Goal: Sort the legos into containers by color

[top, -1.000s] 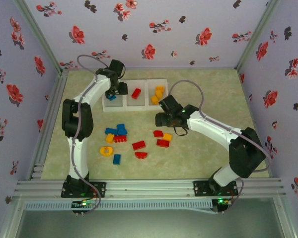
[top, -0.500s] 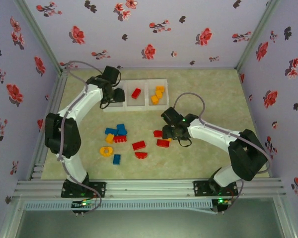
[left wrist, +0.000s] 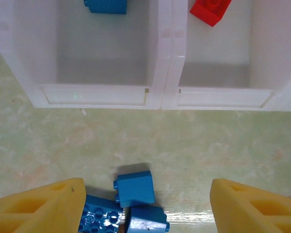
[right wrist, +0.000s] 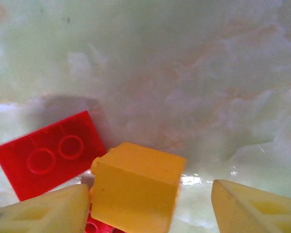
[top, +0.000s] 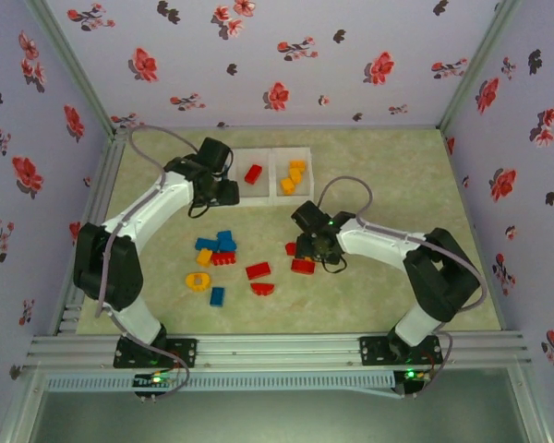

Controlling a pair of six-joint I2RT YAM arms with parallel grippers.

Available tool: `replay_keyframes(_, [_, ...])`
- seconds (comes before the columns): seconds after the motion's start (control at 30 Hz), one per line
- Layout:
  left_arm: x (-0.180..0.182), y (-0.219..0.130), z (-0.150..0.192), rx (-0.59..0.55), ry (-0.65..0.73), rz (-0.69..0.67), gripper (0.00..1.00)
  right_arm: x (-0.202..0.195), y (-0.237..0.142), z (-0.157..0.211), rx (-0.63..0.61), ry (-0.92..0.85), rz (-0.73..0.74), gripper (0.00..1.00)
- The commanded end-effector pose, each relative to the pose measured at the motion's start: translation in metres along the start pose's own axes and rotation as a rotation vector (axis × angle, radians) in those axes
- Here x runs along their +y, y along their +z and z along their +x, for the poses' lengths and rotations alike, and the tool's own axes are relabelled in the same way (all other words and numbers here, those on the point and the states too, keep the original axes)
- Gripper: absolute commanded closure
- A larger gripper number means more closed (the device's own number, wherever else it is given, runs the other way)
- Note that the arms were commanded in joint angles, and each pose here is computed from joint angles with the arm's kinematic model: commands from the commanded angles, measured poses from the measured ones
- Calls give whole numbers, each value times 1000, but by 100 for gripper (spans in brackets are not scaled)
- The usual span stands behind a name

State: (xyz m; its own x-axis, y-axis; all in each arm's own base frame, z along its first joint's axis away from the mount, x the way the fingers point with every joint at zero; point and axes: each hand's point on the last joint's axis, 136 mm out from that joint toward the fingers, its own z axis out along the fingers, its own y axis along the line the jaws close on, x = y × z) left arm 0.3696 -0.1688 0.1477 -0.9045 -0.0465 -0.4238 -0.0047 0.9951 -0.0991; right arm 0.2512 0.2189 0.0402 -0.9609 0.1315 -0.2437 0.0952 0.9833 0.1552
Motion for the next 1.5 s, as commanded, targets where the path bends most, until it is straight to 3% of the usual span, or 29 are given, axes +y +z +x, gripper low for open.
replay_keyframes(0.0, [-4,-8,7,3,-5,18,31,1,2,0,4,44,22,35])
replay_keyframes(0.47, [-3,-13,12,2,-3,20,31,0,14,0,12,42,49,42])
replay_keyframes(0.67, [-2,-18,17,2,-5,22,31,-4,11,-8,-10,0,91,57])
replay_keyframes(1.13, [11,-47,38,-36,-27,44,32,31,-80,-115,-245,-137,11,68])
replay_keyframes(1.47, [13,-57,43,-35,-35,48,32,53,-86,-177,-334,-136,-67,68])
